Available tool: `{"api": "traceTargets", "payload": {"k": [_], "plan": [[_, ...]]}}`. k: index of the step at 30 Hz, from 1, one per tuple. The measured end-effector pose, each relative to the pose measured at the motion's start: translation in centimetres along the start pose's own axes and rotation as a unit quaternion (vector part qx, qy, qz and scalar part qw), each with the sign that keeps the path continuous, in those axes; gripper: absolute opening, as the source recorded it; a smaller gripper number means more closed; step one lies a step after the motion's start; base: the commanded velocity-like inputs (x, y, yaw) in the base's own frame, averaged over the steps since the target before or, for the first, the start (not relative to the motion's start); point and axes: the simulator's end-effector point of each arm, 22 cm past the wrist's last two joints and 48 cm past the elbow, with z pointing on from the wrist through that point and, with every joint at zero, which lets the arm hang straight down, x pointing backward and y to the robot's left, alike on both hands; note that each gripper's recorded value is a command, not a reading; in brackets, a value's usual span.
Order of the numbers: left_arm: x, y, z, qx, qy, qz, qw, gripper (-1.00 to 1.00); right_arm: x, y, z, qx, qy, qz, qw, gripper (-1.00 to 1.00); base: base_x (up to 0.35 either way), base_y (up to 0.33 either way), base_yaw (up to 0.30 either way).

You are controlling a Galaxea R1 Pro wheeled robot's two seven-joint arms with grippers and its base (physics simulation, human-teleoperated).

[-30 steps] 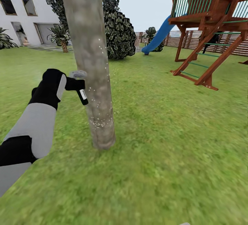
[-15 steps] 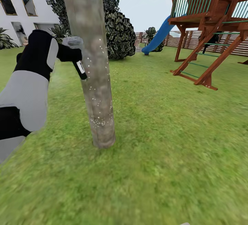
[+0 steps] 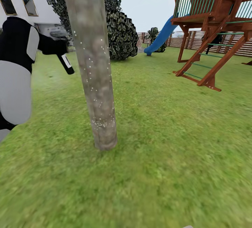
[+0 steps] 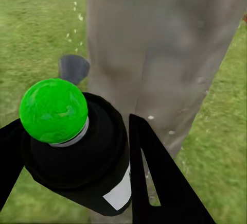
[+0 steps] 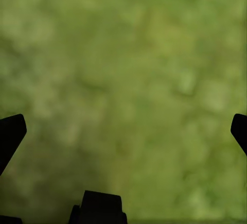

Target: In the garden, pick up the pesticide atomizer on the floor and spray pesticide onto both trees until each tree trunk is fully covered.

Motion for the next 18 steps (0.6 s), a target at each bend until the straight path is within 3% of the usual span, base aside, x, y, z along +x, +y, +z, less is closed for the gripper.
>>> {"api": "traceTargets", "payload": {"k": [9,13,18], "plan": [[4.1,-0.5,2.2,0.010,0.054,-0.011,0.9984,-1.00,0.0,0.0,0.0,0.000,0.000,0.000,1.0000,1.00,0.000,0.000,0.000],[8.8,-0.9,4.1,0.016,0.111,-0.017,0.9936,-1.00,0.0,0.0,0.0,0.000,0.000,0.000,1.0000,1.00,0.000,0.000,0.000],[12.6,-1.6,5.8,0.028,0.142,-0.020,0.9893,-1.00,0.0,0.0,0.0,0.000,0.000,0.000,1.0000,1.00,0.000,0.000,0.000]]}}
